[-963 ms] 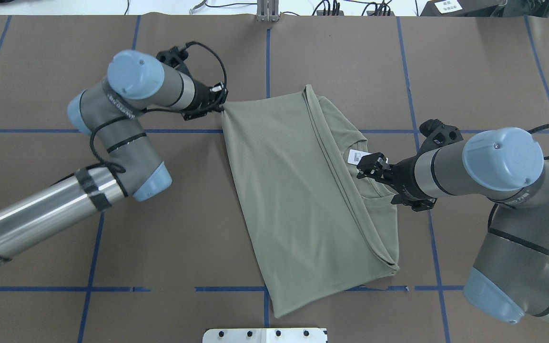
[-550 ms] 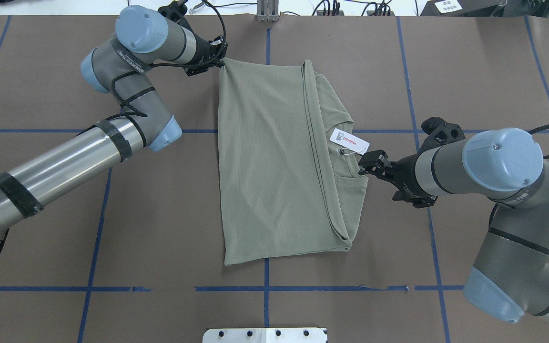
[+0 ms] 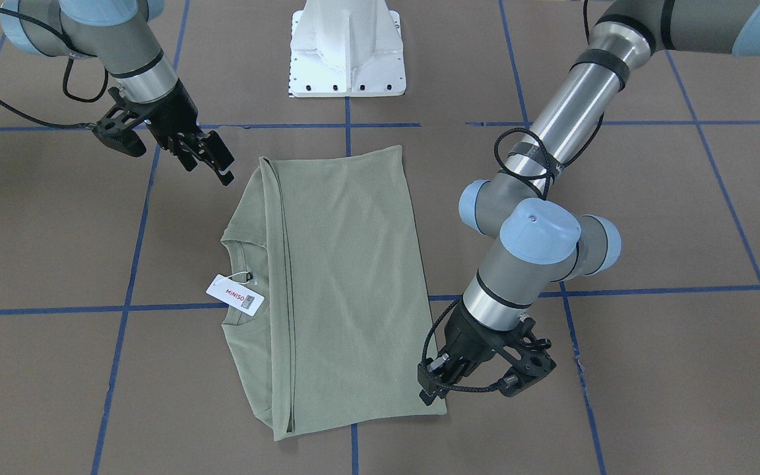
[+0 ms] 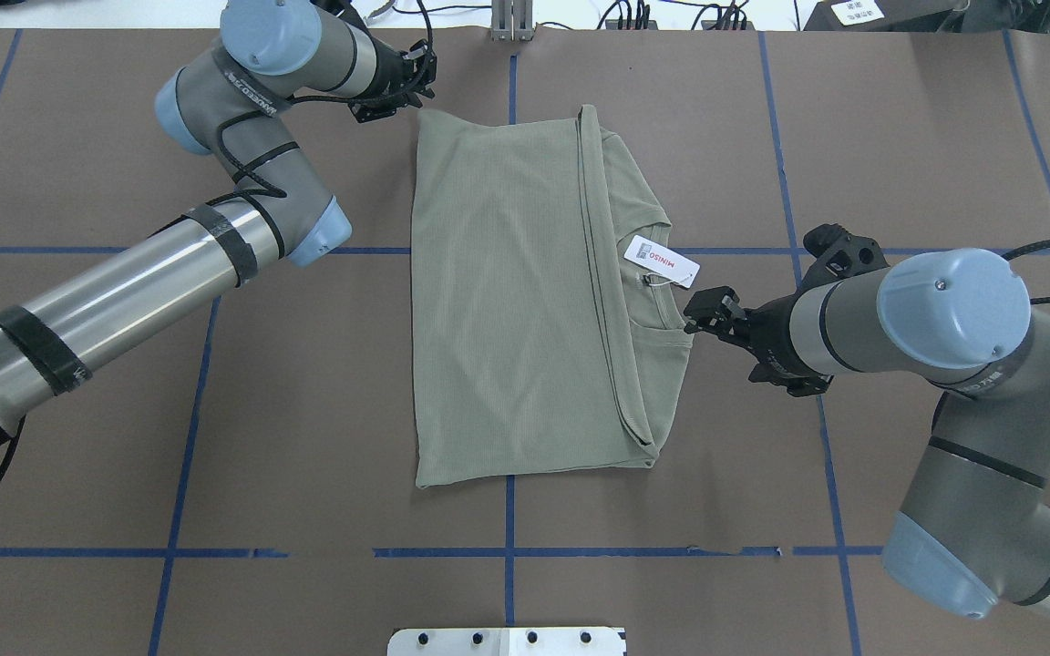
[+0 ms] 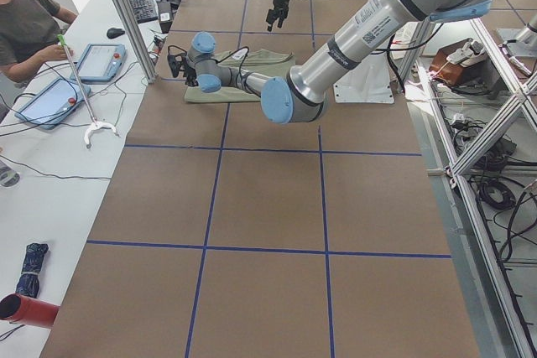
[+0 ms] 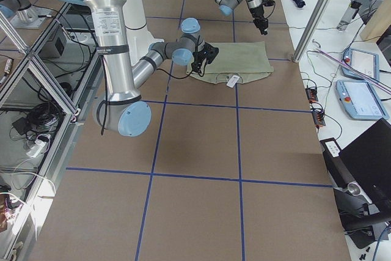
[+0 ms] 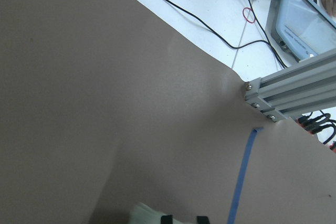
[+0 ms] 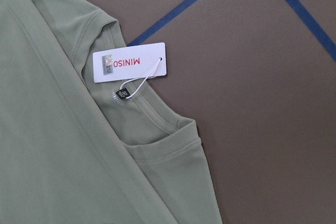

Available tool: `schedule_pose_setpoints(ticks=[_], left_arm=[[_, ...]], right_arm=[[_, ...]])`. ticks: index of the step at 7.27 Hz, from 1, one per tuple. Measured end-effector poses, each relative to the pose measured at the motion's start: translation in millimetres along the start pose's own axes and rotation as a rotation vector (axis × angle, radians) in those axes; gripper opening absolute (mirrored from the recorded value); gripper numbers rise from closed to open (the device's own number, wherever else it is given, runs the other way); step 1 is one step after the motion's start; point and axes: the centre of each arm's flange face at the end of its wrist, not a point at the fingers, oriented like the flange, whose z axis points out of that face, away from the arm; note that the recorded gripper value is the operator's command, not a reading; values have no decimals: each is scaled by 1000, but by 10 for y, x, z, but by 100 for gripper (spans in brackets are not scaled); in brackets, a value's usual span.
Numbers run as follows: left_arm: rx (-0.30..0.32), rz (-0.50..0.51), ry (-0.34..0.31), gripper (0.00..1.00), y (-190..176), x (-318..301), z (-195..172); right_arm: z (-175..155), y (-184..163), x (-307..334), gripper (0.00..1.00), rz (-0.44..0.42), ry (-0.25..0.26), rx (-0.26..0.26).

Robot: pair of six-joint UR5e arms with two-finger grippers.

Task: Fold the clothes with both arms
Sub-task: 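Release the shirt with the right gripper and lower it while the left opens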

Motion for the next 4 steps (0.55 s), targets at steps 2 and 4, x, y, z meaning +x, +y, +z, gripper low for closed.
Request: schedule_pose_setpoints(ticks=[2, 4], left_arm=[[-111, 23, 54, 71, 271, -409, -593], [-144, 36, 79, 71, 397, -582, -891]], right_arm=[[145, 360, -184, 100, -67, -15, -2], [404, 823, -449, 100, -334, 87, -18]])
